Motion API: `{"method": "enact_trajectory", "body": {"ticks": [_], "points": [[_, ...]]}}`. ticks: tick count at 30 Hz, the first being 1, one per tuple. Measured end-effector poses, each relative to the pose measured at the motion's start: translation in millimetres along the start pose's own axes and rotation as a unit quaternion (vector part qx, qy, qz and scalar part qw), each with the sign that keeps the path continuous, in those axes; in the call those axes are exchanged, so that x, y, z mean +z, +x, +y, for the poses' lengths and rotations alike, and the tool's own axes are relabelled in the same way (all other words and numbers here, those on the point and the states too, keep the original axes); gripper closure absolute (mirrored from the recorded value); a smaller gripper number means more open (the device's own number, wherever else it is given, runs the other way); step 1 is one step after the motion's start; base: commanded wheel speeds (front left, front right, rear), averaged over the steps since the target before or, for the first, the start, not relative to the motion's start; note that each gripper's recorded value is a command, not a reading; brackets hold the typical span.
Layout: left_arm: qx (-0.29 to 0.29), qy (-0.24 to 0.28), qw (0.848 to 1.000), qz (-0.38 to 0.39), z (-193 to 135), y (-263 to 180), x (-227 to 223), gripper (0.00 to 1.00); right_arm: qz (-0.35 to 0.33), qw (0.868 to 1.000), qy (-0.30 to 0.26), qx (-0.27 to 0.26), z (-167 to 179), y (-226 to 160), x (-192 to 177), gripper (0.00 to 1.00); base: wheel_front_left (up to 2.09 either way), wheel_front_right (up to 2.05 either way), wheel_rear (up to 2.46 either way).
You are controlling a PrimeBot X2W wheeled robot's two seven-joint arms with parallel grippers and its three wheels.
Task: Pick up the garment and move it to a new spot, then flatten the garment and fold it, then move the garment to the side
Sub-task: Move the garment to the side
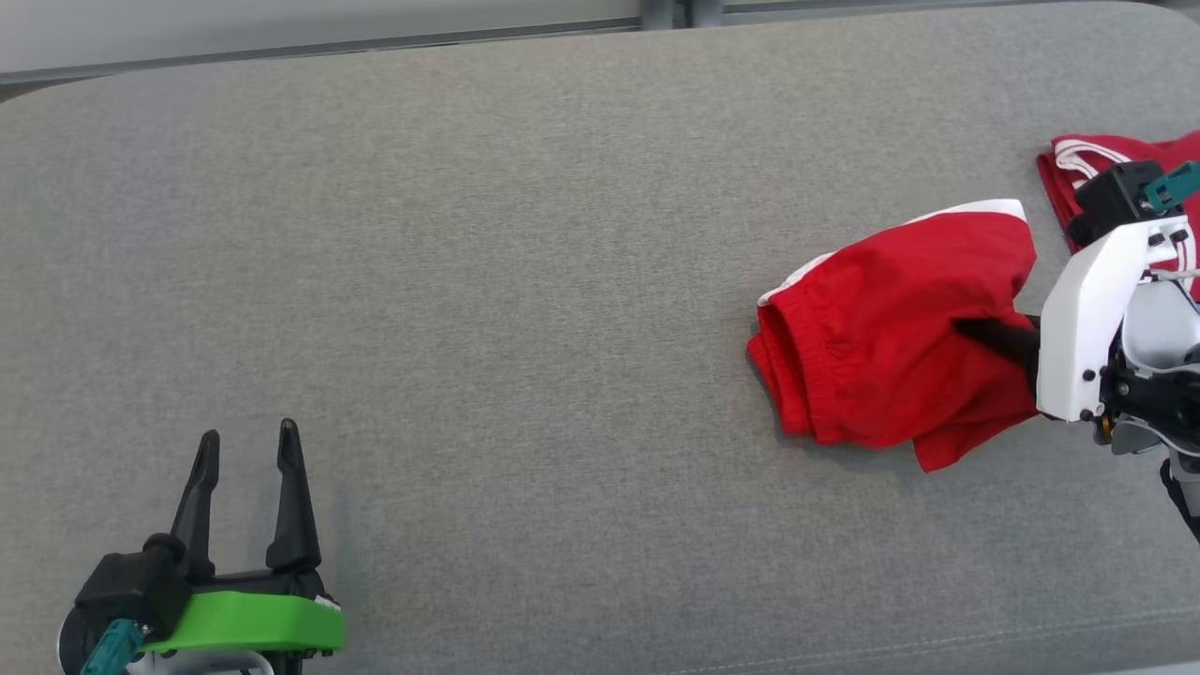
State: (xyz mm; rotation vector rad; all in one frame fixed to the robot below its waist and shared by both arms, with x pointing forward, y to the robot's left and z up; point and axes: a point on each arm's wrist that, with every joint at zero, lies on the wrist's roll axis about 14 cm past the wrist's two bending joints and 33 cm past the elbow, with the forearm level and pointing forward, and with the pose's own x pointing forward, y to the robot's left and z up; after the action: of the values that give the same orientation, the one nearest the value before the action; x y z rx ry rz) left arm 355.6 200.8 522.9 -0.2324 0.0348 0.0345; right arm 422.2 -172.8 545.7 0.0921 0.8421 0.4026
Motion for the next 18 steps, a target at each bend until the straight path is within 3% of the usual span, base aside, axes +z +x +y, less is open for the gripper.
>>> {"method": "enact_trajectory", "body": {"ticks": [12,18], "points": [[-0.079,0.017,0.997,-0.001,-47.6,44.6,-8.1,0.00,-0.015,0.992,0.040,-0.120,-81.3,-31.6,-46.5,1.00,0.00,0.00,0.00],[-0.116,0.016,0.993,0.012,-69.8,65.0,-24.1,0.00,-0.003,0.984,-0.002,-0.179,-115.5,-31.7,-52.4,1.00,0.00,0.00,0.00]]}}
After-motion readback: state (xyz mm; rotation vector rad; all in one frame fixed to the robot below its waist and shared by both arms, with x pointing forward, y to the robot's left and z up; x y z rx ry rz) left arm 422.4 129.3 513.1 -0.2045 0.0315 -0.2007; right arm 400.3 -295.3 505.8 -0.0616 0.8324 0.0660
